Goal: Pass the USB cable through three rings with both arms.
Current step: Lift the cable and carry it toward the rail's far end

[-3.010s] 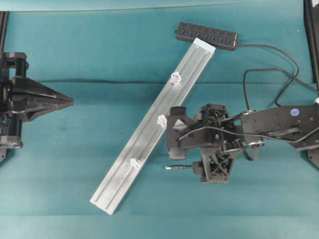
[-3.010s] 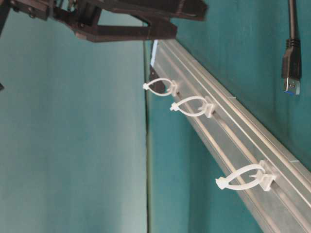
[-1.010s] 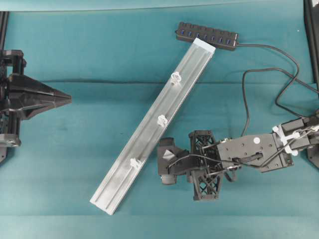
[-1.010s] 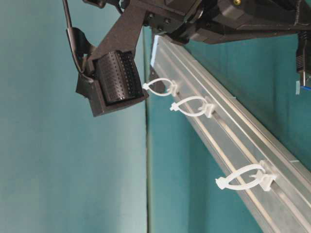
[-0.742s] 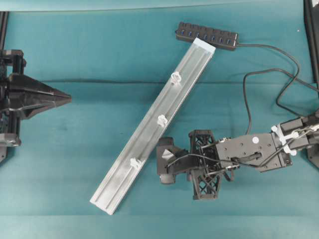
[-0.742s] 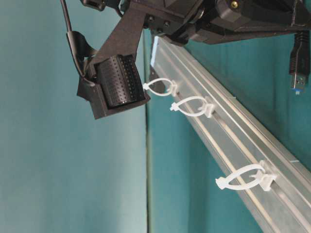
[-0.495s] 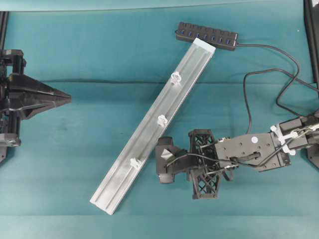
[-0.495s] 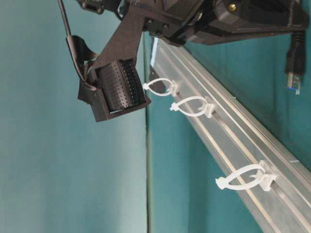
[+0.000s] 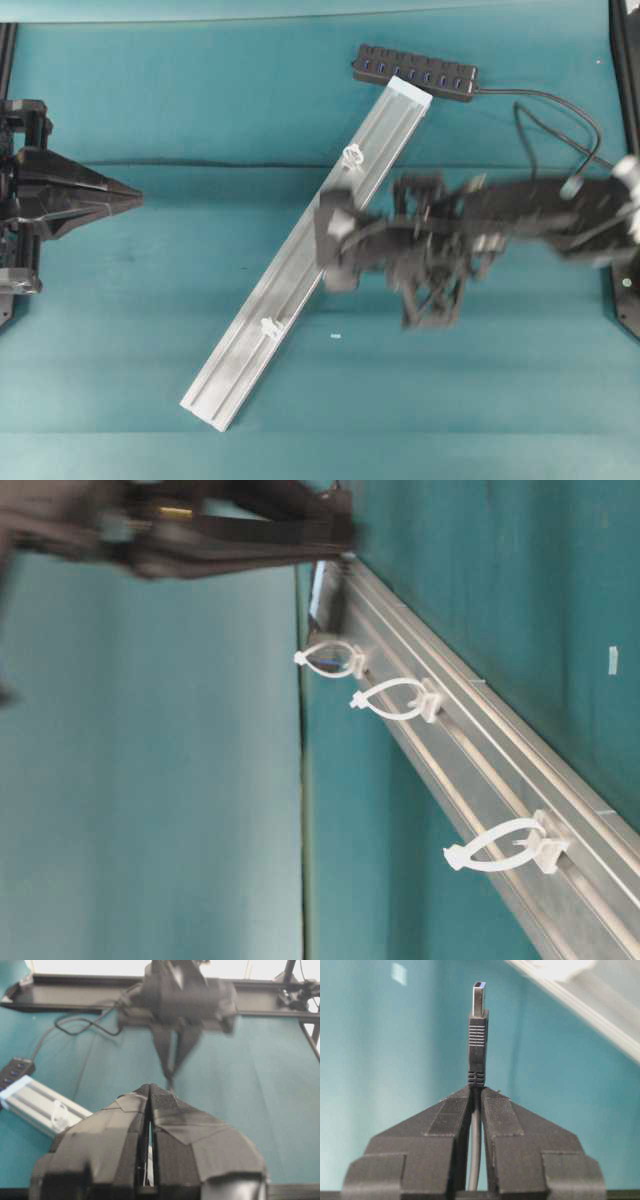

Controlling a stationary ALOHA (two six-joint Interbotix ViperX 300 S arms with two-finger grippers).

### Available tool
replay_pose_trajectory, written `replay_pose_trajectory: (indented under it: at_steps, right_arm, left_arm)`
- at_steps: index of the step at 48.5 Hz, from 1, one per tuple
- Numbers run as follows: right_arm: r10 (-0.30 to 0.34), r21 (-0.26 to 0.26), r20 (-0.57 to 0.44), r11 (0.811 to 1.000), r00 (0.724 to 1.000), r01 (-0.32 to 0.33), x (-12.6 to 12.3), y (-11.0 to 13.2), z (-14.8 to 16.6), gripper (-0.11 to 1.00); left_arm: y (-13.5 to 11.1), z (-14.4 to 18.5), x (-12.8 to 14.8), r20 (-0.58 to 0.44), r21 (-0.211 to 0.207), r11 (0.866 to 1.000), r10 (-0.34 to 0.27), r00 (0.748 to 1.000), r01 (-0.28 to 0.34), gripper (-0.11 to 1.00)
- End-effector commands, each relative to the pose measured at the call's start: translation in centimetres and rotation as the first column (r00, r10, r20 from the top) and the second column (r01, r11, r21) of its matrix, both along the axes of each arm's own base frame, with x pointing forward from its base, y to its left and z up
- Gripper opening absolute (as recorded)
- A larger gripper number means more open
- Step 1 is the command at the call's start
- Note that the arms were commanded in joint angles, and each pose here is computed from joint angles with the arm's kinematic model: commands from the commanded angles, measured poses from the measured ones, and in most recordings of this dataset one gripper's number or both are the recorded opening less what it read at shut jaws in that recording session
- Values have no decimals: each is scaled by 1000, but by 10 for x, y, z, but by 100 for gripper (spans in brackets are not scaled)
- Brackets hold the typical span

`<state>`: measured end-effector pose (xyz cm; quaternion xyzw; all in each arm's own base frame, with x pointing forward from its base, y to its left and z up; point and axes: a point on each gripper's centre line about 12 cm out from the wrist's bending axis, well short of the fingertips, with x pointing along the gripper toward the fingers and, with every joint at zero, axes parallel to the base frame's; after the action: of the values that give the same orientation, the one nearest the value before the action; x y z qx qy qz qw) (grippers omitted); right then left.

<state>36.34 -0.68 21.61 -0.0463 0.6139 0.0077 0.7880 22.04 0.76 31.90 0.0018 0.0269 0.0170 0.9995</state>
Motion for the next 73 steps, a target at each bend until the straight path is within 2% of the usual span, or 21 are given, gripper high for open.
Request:
replay_pose_trajectory:
  at_steps: [1, 8, 19, 35, 43, 47, 51, 55, 59, 64, 73]
  right_arm:
    - [19, -21, 8, 1000, 1000, -19, -2, -18, 25, 10]
    - [40, -48, 6, 998, 999, -39, -9, -45, 46, 10]
    - [66, -83, 10, 994, 998, -65, -19, -76, 62, 10]
    - [46, -129, 25, 991, 999, -42, -43, -121, 96, 10]
    - [57, -133, -18, 989, 998, -59, -57, -138, 104, 10]
    - [43, -135, -7, 990, 999, -44, -64, -154, 108, 10]
    - [41, -159, 1, 986, 999, -40, -69, -170, 107, 10]
    - [71, -188, -14, 980, 997, -73, -73, -181, 103, 10]
    - [139, -220, -55, 964, 989, -148, -78, -189, 100, 10]
    - [210, -225, -96, 948, 973, -226, -83, -197, 92, 10]
    - [229, -204, -134, 946, 964, -253, -84, -211, 63, 10]
  left_arm:
    - [0, 13, 1, 35, 3, 1000, 1, 999, -1, -1]
    - [1, 18, 0, 54, 5, 1000, 2, 999, -3, -1]
    - [0, 26, -8, 77, 4, 1000, 3, 997, -3, -1]
    - [0, 25, -9, 66, 4, 1000, 3, 998, -3, -1]
    - [0, 31, -9, 93, 2, 1000, 1, 996, -2, -1]
    - [0, 34, -10, 118, 1, 1000, 2, 993, -3, -1]
    - [1, 36, -10, 127, 3, 1000, 4, 992, -4, -1]
    - [1, 36, -10, 132, 2, 1000, 4, 991, -4, -1]
    - [1, 42, -10, 151, 1, 1000, 3, 988, -4, -1]
    - [1, 50, -8, 169, 3, 1000, 3, 986, -4, -1]
    - [1, 47, -4, 151, 2, 1000, 3, 988, -4, -1]
